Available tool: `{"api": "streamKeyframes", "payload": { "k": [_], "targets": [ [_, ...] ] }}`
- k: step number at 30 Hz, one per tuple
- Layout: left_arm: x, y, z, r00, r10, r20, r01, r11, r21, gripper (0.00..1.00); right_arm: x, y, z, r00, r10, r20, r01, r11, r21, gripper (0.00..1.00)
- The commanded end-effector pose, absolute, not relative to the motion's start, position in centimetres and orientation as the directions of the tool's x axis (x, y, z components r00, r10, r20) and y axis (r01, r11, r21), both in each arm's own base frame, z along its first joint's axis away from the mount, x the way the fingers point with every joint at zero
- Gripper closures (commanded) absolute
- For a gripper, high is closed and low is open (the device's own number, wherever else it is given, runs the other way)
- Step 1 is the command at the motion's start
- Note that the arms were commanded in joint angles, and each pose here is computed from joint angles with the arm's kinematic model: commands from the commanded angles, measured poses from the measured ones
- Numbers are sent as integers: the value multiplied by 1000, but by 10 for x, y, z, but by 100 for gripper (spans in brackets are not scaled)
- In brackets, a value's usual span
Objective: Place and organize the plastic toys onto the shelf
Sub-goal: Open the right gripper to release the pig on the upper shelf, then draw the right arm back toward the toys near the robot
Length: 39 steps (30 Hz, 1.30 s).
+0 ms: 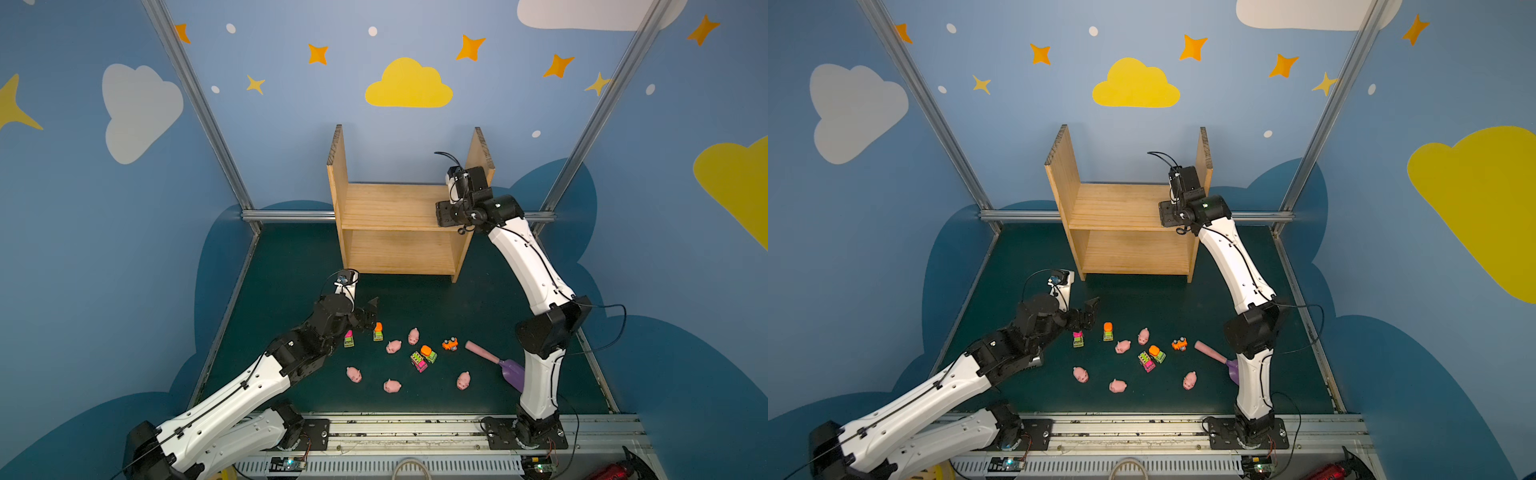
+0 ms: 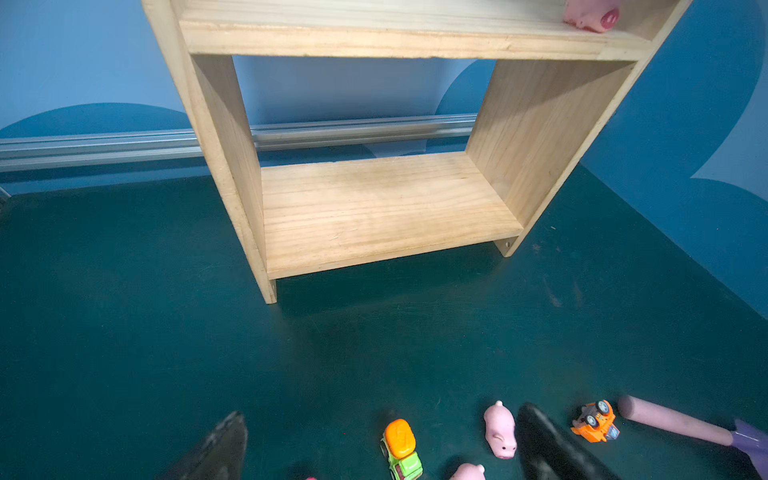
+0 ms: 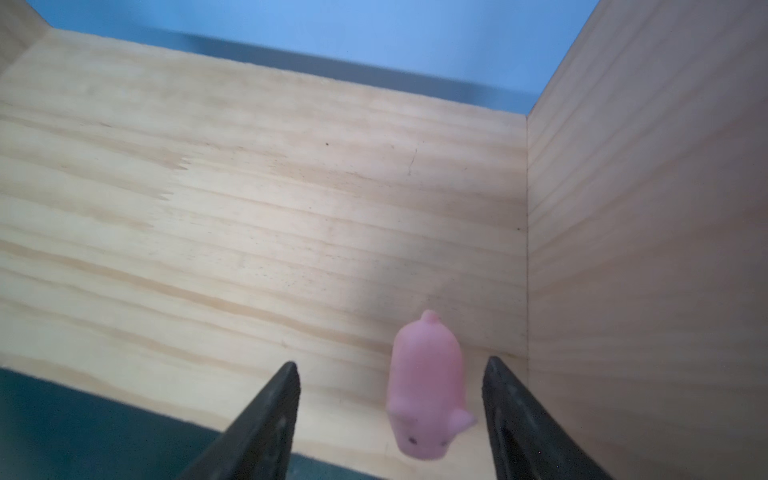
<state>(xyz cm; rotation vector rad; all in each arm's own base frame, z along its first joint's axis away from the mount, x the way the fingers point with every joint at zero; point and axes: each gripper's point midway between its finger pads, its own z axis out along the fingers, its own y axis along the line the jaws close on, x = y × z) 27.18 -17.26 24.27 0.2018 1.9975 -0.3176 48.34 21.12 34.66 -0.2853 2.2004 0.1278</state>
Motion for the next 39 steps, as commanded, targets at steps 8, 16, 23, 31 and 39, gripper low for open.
{"api": "streamKeyframes", "payload": {
  "k": [8, 16, 23, 31, 39],
  "targets": [
    [254, -163, 264, -428, -74, -901, 253, 947, -198, 0, 411, 194, 398, -503, -54, -863, -251, 964, 86, 29],
    [231, -172, 239, -503, -92, -859, 280, 923, -263, 0, 321, 189, 332, -604, -40, -796, -241, 961, 135, 29],
    [208, -194, 202, -564, -45, -825, 316, 911, -266, 0, 237, 165, 226, -746, -28, -665, -167, 975, 146, 30],
    [190, -201, 166, -581, 11, -814, 330, 917, -223, 0, 165, 140, 140, -775, 37, -631, -85, 983, 162, 30],
    [183, -191, 151, -601, 12, -799, 305, 928, -216, 0, 140, 139, 95, -725, 45, -687, -51, 992, 118, 32]
  ]
}}
